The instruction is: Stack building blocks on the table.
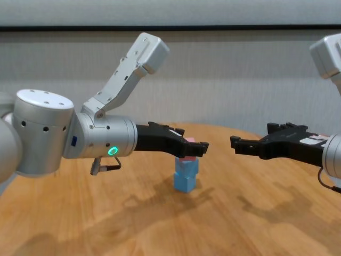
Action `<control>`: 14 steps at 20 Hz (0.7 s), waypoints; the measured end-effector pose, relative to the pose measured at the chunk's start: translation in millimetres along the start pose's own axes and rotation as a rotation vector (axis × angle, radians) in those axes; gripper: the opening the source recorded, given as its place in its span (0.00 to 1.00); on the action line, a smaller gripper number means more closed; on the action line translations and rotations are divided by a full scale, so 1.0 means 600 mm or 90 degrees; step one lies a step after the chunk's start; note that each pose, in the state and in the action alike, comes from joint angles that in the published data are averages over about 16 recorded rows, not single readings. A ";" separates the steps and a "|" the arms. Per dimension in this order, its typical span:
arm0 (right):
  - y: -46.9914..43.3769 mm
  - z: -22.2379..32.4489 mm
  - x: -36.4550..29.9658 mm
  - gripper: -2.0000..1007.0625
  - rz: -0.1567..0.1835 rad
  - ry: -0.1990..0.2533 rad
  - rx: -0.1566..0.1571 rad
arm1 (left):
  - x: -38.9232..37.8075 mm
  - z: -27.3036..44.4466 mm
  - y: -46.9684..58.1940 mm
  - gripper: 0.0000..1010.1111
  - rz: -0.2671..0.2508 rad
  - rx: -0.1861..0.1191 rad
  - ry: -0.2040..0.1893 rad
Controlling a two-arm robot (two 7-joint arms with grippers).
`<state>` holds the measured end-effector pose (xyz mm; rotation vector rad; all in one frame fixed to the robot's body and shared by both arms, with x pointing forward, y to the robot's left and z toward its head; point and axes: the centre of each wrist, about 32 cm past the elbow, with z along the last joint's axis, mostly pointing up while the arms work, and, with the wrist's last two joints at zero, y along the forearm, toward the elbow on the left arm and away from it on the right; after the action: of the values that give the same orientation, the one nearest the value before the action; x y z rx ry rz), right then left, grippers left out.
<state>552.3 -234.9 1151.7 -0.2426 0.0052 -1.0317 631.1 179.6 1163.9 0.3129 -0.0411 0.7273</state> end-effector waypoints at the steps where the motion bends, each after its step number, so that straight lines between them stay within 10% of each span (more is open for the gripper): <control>1: 0.000 0.0000 0.000 1.00 0.000 0.000 0.000 | 0.000 0.001 0.001 0.75 0.000 -0.002 0.001; 14: 0.000 0.0000 0.000 1.00 0.000 0.000 0.000 | 0.019 0.019 0.032 0.98 0.026 -0.036 0.008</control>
<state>552.3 -234.9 1151.7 -0.2426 0.0052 -1.0317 627.9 197.0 1181.5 0.2541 -0.0556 0.7674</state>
